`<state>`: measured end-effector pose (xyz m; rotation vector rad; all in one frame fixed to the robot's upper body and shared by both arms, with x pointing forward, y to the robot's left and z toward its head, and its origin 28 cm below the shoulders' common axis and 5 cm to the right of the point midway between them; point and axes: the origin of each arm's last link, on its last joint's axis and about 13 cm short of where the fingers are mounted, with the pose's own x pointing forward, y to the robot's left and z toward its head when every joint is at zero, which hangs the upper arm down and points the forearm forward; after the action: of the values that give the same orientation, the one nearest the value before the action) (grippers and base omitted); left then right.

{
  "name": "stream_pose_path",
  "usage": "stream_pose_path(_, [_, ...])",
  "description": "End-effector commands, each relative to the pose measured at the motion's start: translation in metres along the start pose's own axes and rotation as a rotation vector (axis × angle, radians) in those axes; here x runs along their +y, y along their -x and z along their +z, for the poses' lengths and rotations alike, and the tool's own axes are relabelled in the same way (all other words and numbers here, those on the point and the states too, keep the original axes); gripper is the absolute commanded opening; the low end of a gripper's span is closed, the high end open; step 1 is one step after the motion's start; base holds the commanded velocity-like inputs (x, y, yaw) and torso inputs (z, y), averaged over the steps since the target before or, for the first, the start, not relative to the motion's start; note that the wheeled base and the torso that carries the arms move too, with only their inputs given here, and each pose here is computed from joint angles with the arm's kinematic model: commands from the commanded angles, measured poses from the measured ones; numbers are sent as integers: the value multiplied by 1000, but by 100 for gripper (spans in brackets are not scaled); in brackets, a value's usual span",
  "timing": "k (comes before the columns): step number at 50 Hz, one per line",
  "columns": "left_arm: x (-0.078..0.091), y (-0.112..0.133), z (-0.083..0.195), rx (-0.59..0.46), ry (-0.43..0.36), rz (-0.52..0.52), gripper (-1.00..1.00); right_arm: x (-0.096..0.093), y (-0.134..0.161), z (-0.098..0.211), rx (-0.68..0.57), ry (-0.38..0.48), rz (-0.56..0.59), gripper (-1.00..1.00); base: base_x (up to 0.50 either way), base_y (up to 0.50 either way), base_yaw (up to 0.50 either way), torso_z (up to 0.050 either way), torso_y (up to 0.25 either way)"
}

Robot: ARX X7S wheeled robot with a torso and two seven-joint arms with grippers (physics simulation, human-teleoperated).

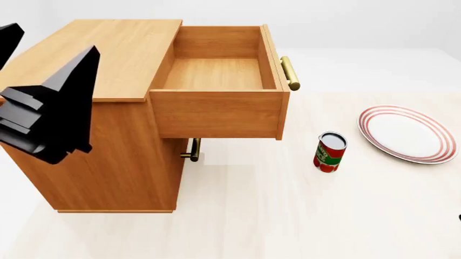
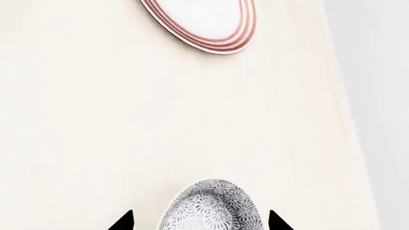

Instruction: Put the bowl in the top drawer of the cabinet.

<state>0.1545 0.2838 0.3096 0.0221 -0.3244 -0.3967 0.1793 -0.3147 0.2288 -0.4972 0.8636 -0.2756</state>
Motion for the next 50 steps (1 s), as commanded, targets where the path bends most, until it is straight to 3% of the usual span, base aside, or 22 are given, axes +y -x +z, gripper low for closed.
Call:
stream_pose_path(1, [0,1,-1,5,3,-1,100,32,-28,-1,43,15,27,100,0,0,0,0,0])
stream_pose_path(11, [0,1,-3,10,6,1,100,43,-45,-19,94,14,53,100,0,0,0,0,0])
stream_pose_path(22, [0,1,-5,18,11,1,100,39,-50,-52,183,-1,54,100,0,0,0,0,0])
stream_pose_path(33, [1,2,-7,22,18,1,100,39,-54,-61,222,0,44,100,0,0,0,0,0])
stream_pose_path(38, [0,2,-7,23,20,1,100,30,-53,-73,228,10,43,100,0,0,0,0,0])
stream_pose_path(39, [0,2,-7,24,21,1,100,29,-54,-74,229,13,43,-100,0,0,0,0,0])
stream_pose_path(50, [1,1,-10,29,20,3,100,30,-61,-76,236,43,25,-100,0,0,0,0,0])
